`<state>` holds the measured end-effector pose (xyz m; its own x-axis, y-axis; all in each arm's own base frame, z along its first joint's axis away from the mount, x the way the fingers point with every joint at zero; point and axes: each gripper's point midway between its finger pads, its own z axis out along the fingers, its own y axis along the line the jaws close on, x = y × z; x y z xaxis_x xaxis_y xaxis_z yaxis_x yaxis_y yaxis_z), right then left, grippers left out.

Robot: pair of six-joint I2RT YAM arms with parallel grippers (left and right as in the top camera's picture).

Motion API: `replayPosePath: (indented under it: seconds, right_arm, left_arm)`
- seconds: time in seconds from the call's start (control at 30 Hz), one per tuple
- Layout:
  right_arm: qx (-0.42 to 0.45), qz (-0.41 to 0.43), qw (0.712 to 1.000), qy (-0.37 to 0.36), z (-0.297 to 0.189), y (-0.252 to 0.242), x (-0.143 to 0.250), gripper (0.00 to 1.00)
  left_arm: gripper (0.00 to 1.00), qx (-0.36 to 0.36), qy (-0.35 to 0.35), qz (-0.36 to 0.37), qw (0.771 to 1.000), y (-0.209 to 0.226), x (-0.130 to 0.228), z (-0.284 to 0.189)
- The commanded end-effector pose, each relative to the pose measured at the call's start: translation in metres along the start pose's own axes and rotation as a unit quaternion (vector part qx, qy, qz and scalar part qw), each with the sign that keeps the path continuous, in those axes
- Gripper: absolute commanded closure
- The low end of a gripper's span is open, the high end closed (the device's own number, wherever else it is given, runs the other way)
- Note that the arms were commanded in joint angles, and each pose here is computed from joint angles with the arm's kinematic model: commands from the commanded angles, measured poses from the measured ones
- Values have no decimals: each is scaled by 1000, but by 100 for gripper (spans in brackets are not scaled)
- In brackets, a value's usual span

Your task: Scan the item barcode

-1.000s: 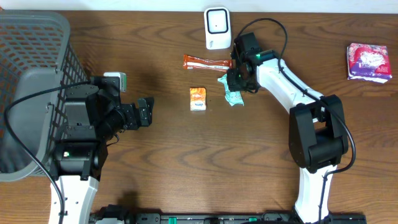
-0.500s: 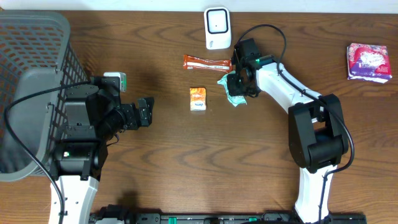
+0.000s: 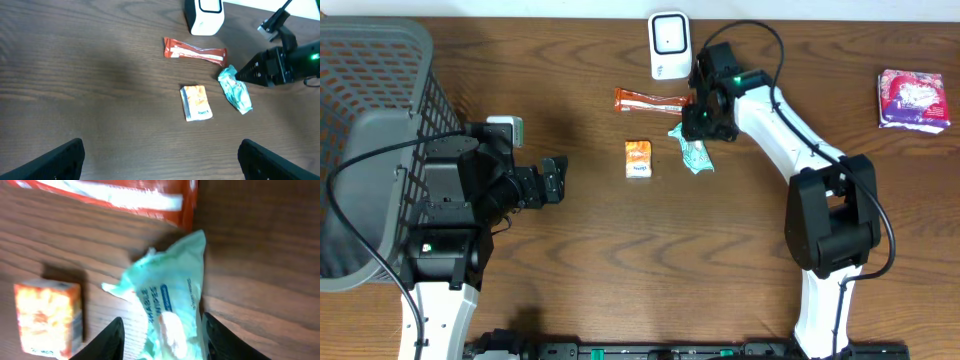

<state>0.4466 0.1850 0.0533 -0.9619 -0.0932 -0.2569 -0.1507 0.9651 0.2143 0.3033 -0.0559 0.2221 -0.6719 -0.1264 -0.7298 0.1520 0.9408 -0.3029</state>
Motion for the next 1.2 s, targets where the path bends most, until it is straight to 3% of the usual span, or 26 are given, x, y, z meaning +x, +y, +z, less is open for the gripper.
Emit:
replayPosePath:
  seconds: [0.0,0.2,0.6,0.73,0.8,0.9,0.97,1.17]
  right_arm:
    - [-3,-3,1000,-6,-4,-1,-6,52]
    - [-3,-4,1000,-6,-4,-2,-6,48]
    - [-3,-4,1000,-4,-4,-2,-5,29]
    - [-4,-2,1000,3,-4,-1,-2,27]
    - [-3,-2,1000,4,-4,-1,-1,29]
    - [-4,-1,1000,5,-4,-1,-1,44]
    - [-9,-1,1000,3,-7,1,-2,48]
    - [-8,10,1000,-10,-26,-7,-16,44]
  left_arm:
    - [3,1,3,4,1000,1,2,2]
    - [3,1,3,4,1000,1,2,2]
    - [3,1,3,4,1000,1,2,2]
    - [3,1,3,4,1000,1,2,2]
    - [3,1,3,4,1000,1,2,2]
    - [3,1,3,4,1000,1,2,2]
    - [3,1,3,4,1000,1,2,2]
    - [3,1,3,4,1000,1,2,2]
